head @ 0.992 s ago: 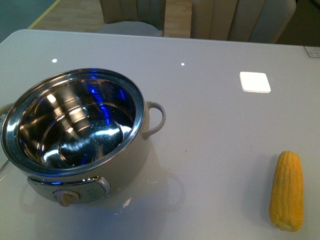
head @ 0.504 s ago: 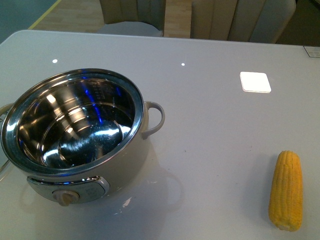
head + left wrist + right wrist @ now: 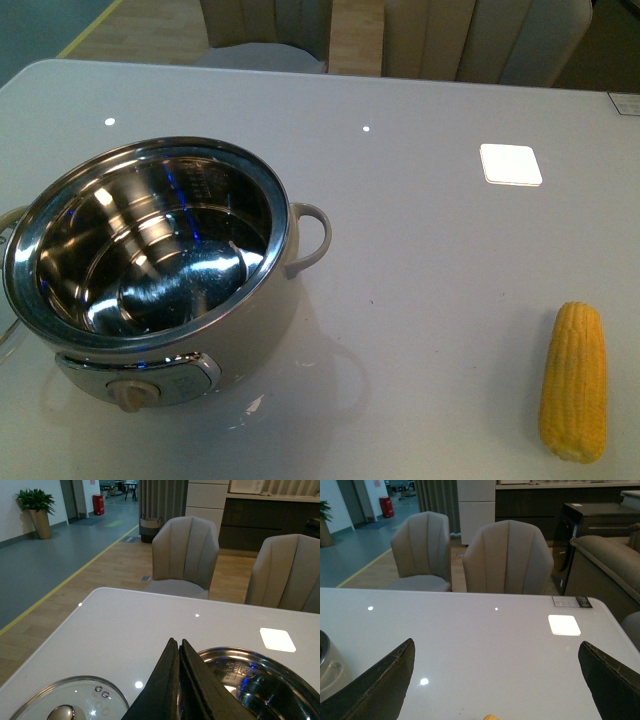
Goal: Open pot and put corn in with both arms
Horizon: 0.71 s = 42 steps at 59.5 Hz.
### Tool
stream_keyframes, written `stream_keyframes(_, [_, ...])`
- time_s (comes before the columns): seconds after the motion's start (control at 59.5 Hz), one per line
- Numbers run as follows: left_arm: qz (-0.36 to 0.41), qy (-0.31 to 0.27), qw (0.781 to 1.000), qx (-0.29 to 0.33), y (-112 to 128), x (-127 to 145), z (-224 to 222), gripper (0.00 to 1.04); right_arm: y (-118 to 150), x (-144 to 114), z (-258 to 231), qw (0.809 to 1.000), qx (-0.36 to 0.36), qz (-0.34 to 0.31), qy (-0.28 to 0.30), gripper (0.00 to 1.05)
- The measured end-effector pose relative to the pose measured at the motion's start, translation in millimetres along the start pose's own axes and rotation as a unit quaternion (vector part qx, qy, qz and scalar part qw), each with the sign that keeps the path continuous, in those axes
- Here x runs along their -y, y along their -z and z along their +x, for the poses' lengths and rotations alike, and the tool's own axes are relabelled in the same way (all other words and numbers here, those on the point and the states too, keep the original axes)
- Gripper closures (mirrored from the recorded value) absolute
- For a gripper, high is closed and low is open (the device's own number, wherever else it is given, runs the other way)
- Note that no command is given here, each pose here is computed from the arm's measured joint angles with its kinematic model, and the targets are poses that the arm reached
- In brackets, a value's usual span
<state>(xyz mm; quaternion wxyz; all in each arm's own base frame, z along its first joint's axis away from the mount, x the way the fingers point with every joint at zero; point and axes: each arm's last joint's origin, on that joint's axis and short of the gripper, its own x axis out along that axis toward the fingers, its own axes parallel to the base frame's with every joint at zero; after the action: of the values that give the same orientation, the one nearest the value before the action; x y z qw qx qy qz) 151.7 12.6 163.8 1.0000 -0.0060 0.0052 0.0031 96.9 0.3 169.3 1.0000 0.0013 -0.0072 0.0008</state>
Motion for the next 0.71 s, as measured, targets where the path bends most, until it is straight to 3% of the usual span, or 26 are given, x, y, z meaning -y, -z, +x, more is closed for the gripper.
stream_keyframes(0.151, [0.001,0.005,1.0,0.0,0.0,12.1,-10.4,1.01,0.0,0.0,0.0,1.0,0.0,0.0,0.0,0.09])
stream_keyframes(0.706, [0.001,0.002,1.0,0.011,-6.5,12.2,-33.0,1.01,0.0,0.0,0.0,1.0,0.0,0.0,0.0,0.09])
